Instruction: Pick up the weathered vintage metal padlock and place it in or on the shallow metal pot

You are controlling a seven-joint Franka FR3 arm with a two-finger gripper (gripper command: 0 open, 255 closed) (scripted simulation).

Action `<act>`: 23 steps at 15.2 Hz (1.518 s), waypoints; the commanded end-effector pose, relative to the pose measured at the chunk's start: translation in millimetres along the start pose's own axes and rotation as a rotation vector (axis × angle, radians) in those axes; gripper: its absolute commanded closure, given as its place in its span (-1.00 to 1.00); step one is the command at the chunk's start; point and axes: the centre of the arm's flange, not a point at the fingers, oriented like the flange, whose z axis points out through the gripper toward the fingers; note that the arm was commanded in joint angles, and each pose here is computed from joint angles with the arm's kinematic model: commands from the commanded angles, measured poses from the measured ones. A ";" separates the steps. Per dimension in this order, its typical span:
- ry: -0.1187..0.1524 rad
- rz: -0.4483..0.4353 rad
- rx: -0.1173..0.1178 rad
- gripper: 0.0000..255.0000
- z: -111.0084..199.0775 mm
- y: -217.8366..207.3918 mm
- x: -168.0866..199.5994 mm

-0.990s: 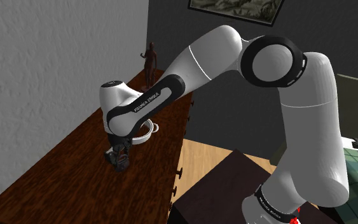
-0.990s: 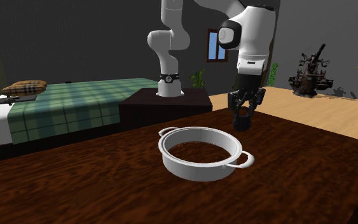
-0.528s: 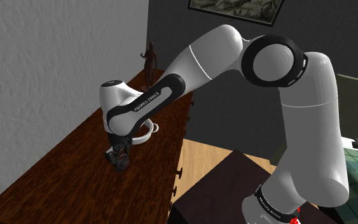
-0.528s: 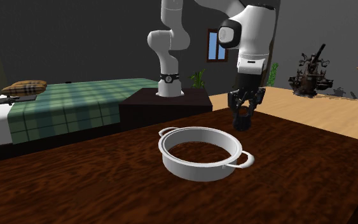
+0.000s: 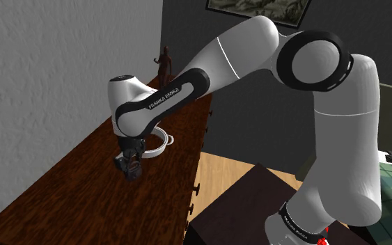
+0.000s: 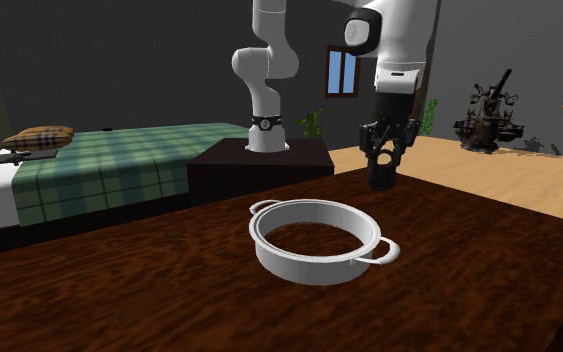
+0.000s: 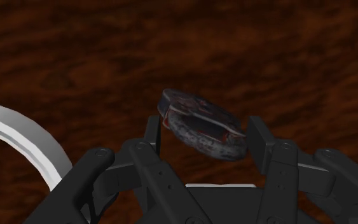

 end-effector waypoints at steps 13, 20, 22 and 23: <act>0.000 0.000 0.000 1.00 -72.7 -5.5 -9.2; 0.000 0.000 0.000 1.00 -88.7 66.0 21.3; 0.000 0.000 0.000 1.00 -93.4 89.9 31.6; 0.000 0.000 0.000 1.00 -95.7 101.8 36.7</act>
